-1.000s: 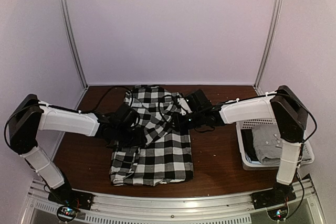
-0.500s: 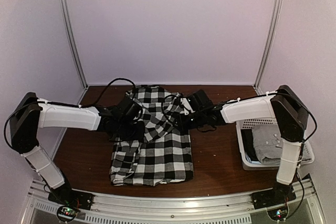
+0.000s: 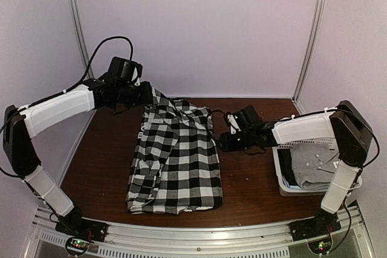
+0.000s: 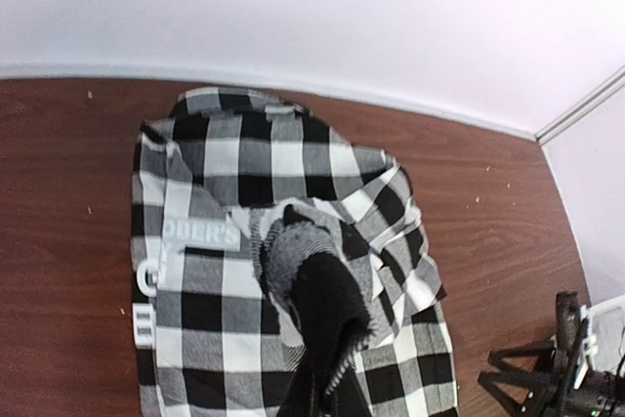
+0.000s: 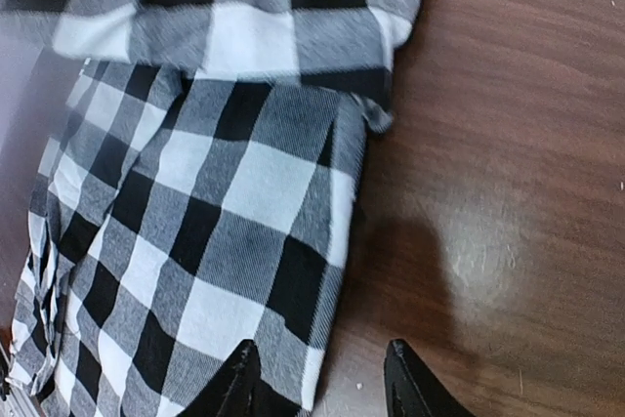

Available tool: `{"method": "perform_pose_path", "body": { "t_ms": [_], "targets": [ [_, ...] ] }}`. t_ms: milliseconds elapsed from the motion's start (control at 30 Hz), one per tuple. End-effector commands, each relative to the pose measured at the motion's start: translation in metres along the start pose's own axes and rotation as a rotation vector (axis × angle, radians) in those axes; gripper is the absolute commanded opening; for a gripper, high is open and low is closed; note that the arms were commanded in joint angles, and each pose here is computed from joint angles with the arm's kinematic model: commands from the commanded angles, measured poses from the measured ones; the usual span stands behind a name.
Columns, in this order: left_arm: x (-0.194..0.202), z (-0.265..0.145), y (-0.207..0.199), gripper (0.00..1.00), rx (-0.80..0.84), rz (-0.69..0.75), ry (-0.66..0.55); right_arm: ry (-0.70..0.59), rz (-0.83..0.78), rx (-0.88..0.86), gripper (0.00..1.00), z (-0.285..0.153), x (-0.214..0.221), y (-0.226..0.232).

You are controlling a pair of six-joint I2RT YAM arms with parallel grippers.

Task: Fold and stack the long sleeve shirts
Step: Pick up the 1/3-folded shirt from the center of the board.

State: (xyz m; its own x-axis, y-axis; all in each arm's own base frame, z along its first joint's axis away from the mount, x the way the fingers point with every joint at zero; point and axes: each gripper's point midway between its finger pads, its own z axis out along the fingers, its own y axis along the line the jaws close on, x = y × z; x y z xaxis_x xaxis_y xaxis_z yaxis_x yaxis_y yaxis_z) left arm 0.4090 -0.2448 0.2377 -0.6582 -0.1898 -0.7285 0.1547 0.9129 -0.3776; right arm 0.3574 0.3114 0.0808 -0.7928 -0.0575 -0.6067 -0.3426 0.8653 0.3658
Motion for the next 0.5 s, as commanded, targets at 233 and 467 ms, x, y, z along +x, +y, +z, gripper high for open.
{"method": "perform_pose_path", "body": {
  "t_ms": [233,467],
  "targets": [
    [-0.114,-0.014,-0.022,0.00,0.139,0.108,-0.193,0.164,0.021,0.003,0.49,-0.038,0.087,0.007],
    [-0.133,-0.008,-0.030,0.00,0.191,0.118,-0.216,0.263,0.001,-0.078,0.52,-0.064,0.139,0.044]
  ]
}}
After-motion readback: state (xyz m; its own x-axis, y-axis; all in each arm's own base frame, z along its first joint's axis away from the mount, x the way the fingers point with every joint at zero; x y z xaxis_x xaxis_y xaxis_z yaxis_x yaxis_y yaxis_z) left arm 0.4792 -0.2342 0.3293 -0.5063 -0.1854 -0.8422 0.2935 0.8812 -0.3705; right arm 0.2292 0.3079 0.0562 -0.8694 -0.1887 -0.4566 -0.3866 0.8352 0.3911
